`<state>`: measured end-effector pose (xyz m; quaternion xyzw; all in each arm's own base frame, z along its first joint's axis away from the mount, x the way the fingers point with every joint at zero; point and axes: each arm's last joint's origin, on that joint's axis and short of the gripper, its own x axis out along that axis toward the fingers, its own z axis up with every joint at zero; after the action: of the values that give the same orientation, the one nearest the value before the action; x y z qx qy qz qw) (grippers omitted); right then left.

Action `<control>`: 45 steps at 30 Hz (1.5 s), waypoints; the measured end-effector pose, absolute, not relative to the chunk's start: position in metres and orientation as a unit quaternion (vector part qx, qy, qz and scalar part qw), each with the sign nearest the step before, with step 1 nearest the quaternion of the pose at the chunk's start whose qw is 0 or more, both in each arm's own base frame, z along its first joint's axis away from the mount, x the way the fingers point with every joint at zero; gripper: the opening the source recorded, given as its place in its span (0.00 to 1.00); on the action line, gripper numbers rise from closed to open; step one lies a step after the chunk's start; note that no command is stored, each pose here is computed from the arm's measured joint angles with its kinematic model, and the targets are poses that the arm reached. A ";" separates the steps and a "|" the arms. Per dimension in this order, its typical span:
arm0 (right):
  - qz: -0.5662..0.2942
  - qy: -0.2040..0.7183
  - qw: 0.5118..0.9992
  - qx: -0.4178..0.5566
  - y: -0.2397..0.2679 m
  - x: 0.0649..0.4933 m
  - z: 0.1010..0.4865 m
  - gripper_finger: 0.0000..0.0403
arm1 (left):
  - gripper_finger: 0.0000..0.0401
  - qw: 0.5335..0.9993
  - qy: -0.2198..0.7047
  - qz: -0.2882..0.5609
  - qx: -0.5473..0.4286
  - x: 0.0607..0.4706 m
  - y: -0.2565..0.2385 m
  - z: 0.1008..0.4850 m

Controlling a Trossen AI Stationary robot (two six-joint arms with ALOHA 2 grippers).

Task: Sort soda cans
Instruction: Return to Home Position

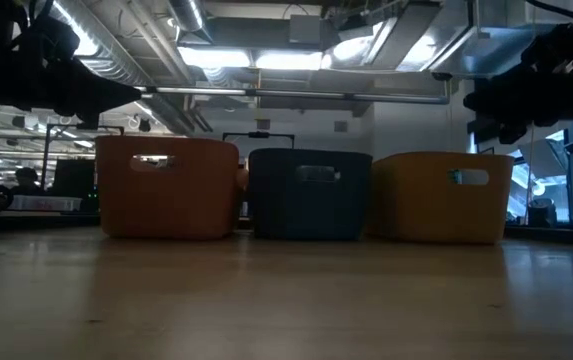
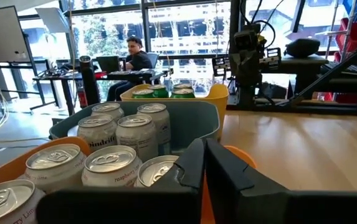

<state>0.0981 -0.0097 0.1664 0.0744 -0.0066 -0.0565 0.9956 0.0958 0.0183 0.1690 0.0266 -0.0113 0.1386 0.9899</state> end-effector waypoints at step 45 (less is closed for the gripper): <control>-0.056 -0.020 0.995 0.075 -0.010 0.098 0.169 0.06 | 0.01 0.990 -0.011 0.138 0.026 0.096 0.018 0.169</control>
<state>0.0982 -0.0097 0.1689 0.0749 -0.0204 -0.0560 0.9954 0.0958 0.0183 0.1688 0.0262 -0.0112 0.1385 0.9900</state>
